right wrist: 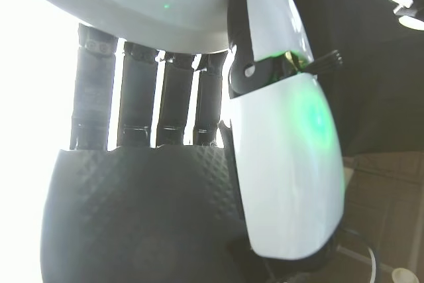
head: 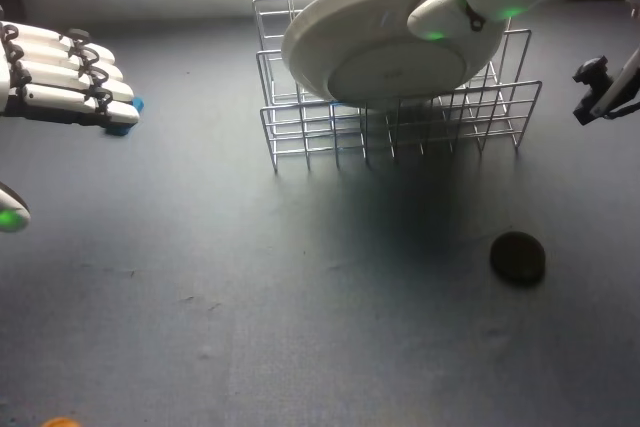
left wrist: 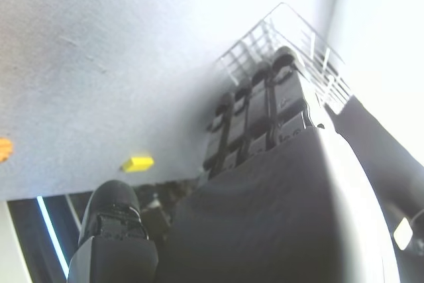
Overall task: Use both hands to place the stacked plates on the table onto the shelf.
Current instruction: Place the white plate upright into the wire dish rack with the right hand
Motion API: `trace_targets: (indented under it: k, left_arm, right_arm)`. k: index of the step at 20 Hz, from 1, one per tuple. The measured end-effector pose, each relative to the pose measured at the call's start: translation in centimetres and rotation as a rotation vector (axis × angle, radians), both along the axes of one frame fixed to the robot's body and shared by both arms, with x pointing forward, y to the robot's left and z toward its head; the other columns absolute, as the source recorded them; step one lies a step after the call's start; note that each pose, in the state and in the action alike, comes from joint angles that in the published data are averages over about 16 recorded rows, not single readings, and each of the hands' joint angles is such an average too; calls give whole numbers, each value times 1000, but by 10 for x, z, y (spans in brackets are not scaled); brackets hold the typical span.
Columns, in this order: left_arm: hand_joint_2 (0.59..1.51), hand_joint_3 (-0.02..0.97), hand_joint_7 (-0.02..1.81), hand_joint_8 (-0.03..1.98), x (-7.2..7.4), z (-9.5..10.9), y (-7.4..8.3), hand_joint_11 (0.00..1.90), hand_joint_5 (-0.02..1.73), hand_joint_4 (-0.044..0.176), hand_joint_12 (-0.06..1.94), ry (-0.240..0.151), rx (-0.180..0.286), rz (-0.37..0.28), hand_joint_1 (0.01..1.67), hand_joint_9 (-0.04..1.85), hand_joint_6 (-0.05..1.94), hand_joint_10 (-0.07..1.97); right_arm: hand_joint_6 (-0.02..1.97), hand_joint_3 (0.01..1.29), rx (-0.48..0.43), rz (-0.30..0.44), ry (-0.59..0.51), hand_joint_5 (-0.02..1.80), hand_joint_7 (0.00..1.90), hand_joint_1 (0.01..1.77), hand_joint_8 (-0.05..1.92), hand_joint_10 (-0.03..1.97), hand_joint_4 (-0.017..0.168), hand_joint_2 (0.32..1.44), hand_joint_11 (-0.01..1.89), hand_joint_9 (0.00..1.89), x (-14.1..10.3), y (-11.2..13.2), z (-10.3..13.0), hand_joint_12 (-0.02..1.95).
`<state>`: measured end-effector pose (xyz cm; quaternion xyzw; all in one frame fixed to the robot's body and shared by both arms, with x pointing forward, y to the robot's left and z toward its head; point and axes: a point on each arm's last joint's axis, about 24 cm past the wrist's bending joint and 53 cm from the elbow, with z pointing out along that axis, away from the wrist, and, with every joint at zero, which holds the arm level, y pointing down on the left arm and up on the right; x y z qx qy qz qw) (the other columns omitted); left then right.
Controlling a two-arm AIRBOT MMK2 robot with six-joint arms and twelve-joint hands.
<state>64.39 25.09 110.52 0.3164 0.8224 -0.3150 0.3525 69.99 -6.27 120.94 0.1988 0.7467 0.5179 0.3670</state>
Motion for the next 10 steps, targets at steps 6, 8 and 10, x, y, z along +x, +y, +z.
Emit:
trace_targets:
  k: [6,8,10]
  left_arm:
    - [1116,16,19,2,0,0,0,16,21,-2,9,-1,0,0,16,17,7,9]
    - [1116,15,19,2,0,0,0,16,20,-1,9,-1,0,0,16,18,7,9]
    - [1116,15,19,2,0,0,0,16,20,-1,9,-1,0,0,16,18,7,9]
  right_arm:
    - [858,11,-5,-17,2,926,1053,1285,820,903,-8,1024,915,1055,8,-3,-6,1212]
    - [858,11,-8,-22,2,924,1054,1285,822,881,-8,1024,912,1056,10,-3,-9,1221]
    - [858,12,-10,-27,3,921,1055,1285,819,897,-8,1023,910,1056,12,-4,-11,1232]
